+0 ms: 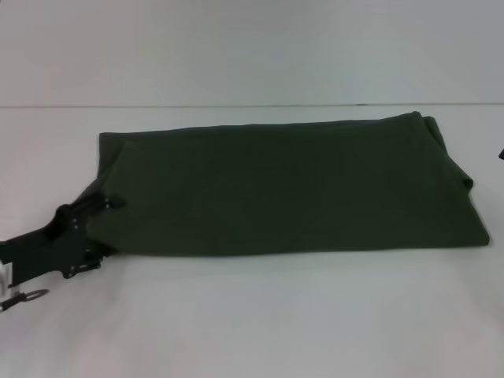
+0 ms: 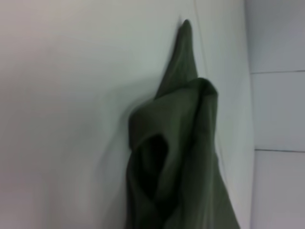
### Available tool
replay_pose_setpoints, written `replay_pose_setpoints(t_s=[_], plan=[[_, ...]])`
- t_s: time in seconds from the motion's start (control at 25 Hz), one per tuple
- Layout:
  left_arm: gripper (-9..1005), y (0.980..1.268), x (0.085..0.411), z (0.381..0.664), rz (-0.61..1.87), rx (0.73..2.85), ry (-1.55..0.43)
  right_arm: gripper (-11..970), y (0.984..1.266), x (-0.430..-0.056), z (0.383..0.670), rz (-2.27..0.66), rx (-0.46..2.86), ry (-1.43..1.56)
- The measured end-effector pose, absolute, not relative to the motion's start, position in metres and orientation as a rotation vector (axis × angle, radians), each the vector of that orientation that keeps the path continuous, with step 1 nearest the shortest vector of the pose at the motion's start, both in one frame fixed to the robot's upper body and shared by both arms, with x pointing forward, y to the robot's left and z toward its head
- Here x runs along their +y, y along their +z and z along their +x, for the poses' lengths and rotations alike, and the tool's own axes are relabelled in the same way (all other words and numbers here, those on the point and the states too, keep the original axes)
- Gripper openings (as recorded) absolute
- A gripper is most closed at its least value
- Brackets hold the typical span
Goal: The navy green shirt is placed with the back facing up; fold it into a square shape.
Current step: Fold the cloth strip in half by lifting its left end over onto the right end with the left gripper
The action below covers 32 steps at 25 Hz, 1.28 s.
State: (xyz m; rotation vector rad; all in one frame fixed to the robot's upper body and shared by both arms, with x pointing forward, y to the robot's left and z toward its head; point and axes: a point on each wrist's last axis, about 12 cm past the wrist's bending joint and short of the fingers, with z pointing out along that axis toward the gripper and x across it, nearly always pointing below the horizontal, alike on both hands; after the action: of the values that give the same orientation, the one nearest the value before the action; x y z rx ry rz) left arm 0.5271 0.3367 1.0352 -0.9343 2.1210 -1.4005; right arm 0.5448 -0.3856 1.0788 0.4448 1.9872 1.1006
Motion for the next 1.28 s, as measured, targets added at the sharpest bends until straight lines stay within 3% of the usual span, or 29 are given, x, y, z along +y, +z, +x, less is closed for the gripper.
replay_pose_setpoints(t_s=[0.8,1.28], plan=[[947,1.04,0.317,0.557,-0.842,2.148,-1.31,732,1.078,-0.387,0.543,0.457,1.978,1.108],[487,1.04,0.319,0.556,-0.832,2.159,-1.302,731,1.079,-0.388,0.542,0.462,1.972,1.11]])
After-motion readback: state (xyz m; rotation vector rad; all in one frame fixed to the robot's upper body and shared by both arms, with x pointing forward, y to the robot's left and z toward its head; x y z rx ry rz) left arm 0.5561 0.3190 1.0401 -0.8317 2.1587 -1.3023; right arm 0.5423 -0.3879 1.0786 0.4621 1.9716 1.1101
